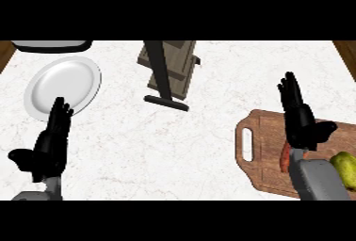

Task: Pick the sweet potato from the cutting board and place it in the tiered basket

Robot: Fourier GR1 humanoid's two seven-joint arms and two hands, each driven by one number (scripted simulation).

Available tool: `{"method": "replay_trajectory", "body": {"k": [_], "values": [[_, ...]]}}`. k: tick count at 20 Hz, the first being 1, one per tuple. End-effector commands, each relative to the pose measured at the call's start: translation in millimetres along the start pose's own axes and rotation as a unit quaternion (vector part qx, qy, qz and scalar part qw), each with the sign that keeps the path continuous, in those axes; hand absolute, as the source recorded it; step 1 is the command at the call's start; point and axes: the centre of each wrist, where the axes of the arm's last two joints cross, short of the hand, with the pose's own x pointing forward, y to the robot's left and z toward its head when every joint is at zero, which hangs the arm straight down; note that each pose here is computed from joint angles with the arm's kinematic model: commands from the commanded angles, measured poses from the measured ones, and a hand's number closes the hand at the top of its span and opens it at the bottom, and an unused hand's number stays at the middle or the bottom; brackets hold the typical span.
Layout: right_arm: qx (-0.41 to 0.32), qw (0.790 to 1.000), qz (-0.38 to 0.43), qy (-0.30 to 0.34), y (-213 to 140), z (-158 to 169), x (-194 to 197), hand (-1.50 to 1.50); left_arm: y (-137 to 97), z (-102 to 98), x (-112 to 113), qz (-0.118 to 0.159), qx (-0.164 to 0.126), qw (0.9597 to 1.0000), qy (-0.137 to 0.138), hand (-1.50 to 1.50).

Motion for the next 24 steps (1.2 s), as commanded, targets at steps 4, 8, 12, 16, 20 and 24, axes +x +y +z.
{"method": "replay_trajectory", "body": {"k": [4, 8, 12, 16, 20, 24], "values": [[-0.228, 0.966, 0.119, -0.026, -95, 7, 31, 1.50, 13, 26, -30, -0.041, 0.003, 0.9941, 0.100, 0.00], [-0.495, 0.848, 0.166, 0.090, -176, 53, 3, -1.50, 19, 44, -51, -0.043, 0.025, 0.9884, 0.144, 0.00], [-0.620, 0.778, 0.091, 0.048, -148, 74, 11, -1.50, -5, 55, -57, -0.041, -0.001, 0.9868, 0.157, 0.00], [-0.602, 0.794, 0.079, 0.021, -100, 114, 42, -1.50, -12, 47, -47, -0.048, -0.036, 0.9868, 0.151, 0.00], [-0.526, 0.830, 0.119, 0.146, -98, 148, 37, -1.50, -23, 50, -50, -0.046, -0.041, 0.9872, 0.147, 0.00], [-0.435, 0.850, 0.145, 0.259, -87, 168, 35, -1.50, -23, 42, -39, -0.043, -0.052, 0.9890, 0.132, 0.00]]}}
